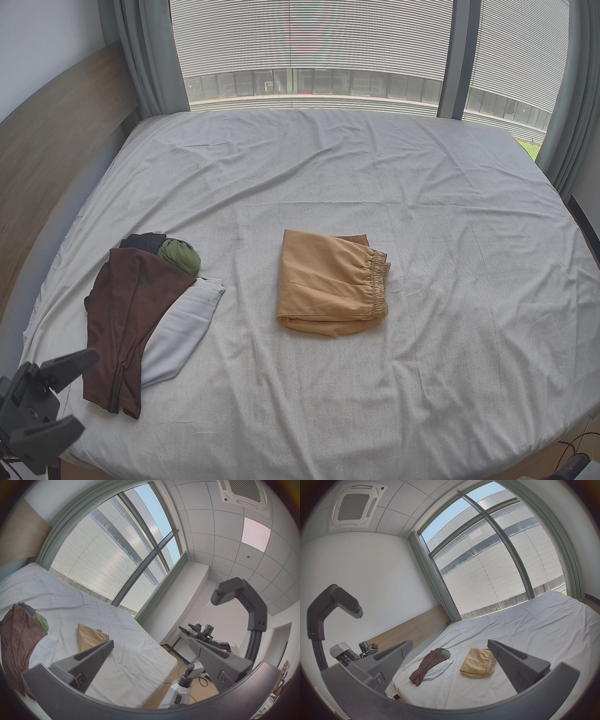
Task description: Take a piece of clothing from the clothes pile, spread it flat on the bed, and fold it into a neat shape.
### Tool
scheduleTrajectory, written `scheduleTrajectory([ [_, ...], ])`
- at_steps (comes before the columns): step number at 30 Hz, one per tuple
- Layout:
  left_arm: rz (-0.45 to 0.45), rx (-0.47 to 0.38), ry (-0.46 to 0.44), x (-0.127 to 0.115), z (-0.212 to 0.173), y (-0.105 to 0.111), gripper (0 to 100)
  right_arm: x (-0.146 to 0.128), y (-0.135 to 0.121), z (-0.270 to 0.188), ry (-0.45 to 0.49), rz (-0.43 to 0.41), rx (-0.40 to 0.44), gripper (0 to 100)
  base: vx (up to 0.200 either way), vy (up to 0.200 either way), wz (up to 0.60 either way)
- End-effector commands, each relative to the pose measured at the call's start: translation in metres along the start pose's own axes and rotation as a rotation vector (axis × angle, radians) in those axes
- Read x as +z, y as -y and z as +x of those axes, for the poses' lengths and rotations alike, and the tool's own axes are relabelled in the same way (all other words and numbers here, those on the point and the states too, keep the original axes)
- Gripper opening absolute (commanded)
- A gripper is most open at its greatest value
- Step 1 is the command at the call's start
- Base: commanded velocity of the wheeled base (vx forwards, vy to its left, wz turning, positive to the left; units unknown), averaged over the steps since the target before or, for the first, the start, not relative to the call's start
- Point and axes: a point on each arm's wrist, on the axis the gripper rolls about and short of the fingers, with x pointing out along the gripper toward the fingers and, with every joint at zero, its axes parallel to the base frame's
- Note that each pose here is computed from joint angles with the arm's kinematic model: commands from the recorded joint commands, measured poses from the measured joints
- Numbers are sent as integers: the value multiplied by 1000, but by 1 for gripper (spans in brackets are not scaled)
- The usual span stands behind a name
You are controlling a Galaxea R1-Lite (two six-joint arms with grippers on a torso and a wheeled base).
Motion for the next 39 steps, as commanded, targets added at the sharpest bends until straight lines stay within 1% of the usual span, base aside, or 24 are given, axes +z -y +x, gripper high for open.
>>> scheduleTrajectory([
  [1,70,-58,62,0,-27,28,100,-9,-11,-24,50,-23,10,100,0,0,0],
  [4,66,-69,51,0,-33,34,100,-12,-11,-27,56,-27,7,100,0,0,0],
  [6,40,-90,28,-3,-41,41,100,-16,-13,-32,67,-36,7,100,0,0,0],
  [8,29,-95,21,-3,-43,43,100,-17,-13,-34,70,-37,8,100,0,0,0],
  [9,3,-123,9,-5,-49,48,100,-20,-14,-37,77,-42,5,100,0,0,0],
  [12,-32,-158,3,-8,-56,54,100,-25,-13,-38,76,-43,-7,100,0,0,0],
  [16,-39,-185,12,-12,-62,58,100,-31,-13,-43,81,-46,-6,100,0,0,0],
  [19,-29,-175,27,-19,-66,58,100,-34,-16,-49,96,-56,0,100,0,0,0],
  [22,-10,-138,57,-24,-69,60,100,-42,-19,-58,92,-55,-1,100,0,0,0],
  [25,4,-18,94,-29,-68,61,100,-49,-23,-69,92,-55,1,100,0,0,0],
  [26,4,-18,94,-29,-68,61,100,-49,-23,-69,92,-55,1,100,0,0,0],
  [27,38,45,125,-32,-67,65,100,-51,-25,-74,96,-58,10,100,0,0,0],
  [29,76,86,148,-36,-66,68,100,-55,-26,-77,101,-62,7,100,0,0,0],
  [33,122,90,155,-35,-67,69,100,-69,-26,-84,100,-68,-21,100,0,0,0],
  [35,150,96,152,-35,-66,68,100,-74,-27,-87,107,-108,-40,100,0,0,0],
  [38,211,107,141,-36,-66,67,100,-79,-23,-86,88,-205,-76,100,0,0,0],
  [39,226,112,135,-37,-66,66,100,-80,-22,-85,89,-210,-91,100,0,0,0],
])
